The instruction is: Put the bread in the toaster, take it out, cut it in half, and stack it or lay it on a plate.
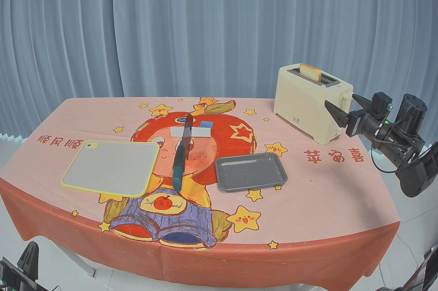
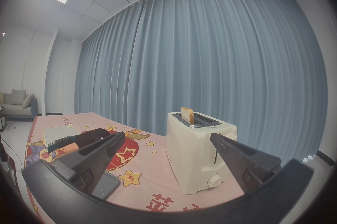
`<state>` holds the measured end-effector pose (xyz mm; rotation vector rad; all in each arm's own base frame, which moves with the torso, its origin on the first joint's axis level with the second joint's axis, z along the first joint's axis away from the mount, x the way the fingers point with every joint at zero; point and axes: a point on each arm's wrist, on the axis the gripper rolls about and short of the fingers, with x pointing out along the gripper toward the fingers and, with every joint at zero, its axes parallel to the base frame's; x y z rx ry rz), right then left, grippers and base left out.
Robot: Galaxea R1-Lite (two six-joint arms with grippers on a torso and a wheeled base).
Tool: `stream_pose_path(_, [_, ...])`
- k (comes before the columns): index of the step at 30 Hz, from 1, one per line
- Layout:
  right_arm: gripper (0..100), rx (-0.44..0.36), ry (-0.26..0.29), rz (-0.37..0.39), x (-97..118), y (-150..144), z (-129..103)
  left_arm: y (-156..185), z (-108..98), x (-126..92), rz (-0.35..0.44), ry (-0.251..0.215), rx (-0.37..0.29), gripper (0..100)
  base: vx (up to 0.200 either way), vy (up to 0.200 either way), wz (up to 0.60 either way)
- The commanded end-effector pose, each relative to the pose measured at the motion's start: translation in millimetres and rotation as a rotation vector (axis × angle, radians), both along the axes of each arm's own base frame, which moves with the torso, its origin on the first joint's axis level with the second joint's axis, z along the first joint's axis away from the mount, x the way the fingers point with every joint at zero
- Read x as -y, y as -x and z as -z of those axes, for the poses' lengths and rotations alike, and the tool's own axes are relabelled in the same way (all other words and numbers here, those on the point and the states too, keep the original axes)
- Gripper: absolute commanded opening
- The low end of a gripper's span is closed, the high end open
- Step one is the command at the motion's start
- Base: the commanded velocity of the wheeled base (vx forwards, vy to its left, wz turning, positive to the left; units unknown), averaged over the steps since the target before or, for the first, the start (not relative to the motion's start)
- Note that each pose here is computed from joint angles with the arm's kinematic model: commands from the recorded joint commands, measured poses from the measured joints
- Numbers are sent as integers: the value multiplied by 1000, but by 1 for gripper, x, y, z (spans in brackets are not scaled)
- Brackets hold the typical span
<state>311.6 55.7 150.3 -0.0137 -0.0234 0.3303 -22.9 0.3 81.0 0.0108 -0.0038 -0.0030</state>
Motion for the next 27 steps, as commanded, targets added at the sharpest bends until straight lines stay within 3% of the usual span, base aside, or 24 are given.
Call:
stream_pose_path(1, [100, 1, 1, -1, 0, 0, 0, -1, 5, 0, 0, 0, -16, 0, 0, 0, 0])
stream_pose_path(13, [100, -2, -3, -3, 0, -1, -2, -1, 5, 0, 0, 0, -18, 0, 0, 0, 0])
stream_pose_path(19, [100, 15, -46, 1, 0, -4, -14, -1, 5, 0, 0, 0, -16, 0, 0, 0, 0])
stream_pose_path(27, [100, -35, -40, 11, 4, 1, -51, -1, 5, 0, 0, 0, -16, 0, 0, 0, 0])
